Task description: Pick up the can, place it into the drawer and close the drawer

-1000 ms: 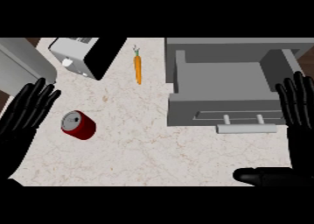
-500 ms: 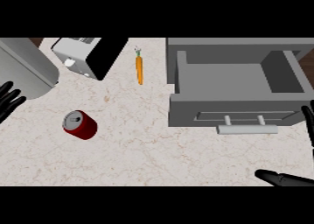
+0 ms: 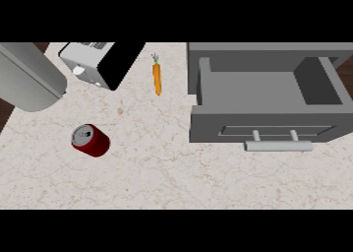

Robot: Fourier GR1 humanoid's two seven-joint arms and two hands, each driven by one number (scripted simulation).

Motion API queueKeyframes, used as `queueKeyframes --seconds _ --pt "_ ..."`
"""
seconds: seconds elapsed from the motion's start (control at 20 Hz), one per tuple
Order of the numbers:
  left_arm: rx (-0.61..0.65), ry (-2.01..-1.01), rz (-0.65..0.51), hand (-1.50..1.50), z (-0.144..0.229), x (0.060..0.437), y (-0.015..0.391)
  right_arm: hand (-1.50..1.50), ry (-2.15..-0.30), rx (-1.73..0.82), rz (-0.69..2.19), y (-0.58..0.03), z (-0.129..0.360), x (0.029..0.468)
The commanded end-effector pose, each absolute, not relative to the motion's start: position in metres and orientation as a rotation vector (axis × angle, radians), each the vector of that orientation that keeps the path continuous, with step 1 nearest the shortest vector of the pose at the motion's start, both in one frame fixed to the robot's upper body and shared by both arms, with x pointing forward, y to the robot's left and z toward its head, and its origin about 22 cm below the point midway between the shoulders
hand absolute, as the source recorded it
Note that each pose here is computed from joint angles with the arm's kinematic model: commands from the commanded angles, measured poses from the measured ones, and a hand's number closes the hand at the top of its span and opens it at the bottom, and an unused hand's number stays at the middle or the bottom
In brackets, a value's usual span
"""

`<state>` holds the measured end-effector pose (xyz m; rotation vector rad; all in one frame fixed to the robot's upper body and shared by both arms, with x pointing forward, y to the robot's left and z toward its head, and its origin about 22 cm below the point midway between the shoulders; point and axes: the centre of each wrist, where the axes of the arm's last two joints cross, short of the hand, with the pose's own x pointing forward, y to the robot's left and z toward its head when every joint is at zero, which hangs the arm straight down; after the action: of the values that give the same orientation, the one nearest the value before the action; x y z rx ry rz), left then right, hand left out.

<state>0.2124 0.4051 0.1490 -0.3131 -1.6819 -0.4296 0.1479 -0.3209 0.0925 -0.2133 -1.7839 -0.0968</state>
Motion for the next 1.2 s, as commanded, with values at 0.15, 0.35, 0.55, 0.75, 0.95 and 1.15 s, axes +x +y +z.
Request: queueKeyframes --seconds 0.15,0.35,0.55,0.75,0.95,1.15 --pt "-0.386 -1.616 -0.331 -1.50 0.164 0.223 0.425 -1.50 -1.783 -0.218 -0.108 -0.348 0.090 0.151" --pt "-0.462 -1.560 -0.242 -1.50 0.168 0.224 0.422 -1.50 -1.788 -0.179 -0.105 -0.334 0.083 0.132" --pt "-0.489 -1.542 -0.224 -1.50 0.136 0.217 0.411 -1.50 -1.776 -0.220 -0.091 -0.363 0.098 0.128" --pt "-0.505 -1.486 -0.220 -1.50 0.138 0.243 0.392 -1.50 -1.777 -0.203 -0.089 -0.361 0.101 0.097" --pt "-0.492 -1.492 -0.202 -1.50 0.118 0.265 0.385 -1.50 -1.778 -0.185 -0.094 -0.353 0.083 0.104" --pt "-0.482 -1.455 -0.216 -1.50 0.102 0.267 0.366 -1.50 -1.763 -0.197 -0.083 -0.364 0.094 0.097"
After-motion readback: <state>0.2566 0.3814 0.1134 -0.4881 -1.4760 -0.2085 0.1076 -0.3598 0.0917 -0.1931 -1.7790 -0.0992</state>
